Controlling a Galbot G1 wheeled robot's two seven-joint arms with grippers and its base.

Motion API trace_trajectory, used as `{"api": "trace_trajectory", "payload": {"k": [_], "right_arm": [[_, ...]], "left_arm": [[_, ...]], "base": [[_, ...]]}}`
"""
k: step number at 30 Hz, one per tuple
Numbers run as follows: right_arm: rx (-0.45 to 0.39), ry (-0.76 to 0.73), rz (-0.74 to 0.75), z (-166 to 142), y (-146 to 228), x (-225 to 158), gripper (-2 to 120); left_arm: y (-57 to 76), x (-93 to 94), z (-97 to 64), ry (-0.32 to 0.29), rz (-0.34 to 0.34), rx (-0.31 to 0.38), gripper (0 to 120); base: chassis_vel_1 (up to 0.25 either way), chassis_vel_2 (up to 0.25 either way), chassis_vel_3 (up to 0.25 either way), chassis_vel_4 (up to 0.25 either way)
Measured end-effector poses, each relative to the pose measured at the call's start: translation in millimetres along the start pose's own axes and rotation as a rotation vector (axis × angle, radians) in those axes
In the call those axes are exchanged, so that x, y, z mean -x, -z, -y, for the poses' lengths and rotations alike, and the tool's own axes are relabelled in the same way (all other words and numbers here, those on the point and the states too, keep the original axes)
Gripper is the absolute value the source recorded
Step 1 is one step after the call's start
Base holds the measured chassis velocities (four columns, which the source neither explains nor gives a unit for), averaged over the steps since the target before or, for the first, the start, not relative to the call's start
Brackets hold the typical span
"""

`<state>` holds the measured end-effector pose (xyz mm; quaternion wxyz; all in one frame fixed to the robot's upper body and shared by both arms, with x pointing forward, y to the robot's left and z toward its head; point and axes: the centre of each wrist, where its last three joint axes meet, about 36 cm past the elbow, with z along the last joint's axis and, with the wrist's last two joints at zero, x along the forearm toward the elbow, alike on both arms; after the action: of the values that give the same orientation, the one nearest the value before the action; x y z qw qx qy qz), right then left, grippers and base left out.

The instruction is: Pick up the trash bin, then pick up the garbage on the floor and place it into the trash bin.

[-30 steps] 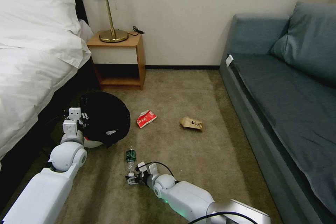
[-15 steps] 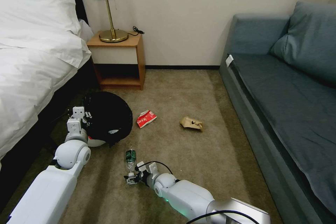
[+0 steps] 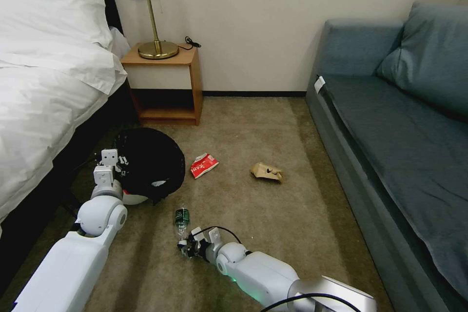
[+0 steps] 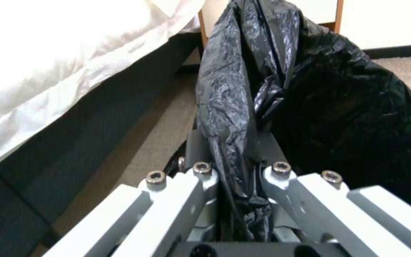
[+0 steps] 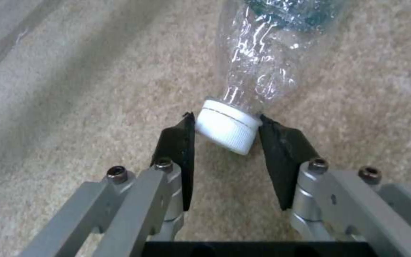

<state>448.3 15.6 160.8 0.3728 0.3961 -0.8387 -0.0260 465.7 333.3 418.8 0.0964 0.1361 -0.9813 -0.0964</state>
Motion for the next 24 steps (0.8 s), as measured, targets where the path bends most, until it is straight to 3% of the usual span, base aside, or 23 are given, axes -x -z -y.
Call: {"api": "trace_trajectory", "payload": {"k": [24], "right_arm": [[0.002,-0.006,0.047,2.1,9.7,-1.4,30]], "left_arm": [[-2.6,2.7,-2.8,0.011,-0.004,0.004,6]], "base": [[0.0,0.0,0.0,0.0]]}}
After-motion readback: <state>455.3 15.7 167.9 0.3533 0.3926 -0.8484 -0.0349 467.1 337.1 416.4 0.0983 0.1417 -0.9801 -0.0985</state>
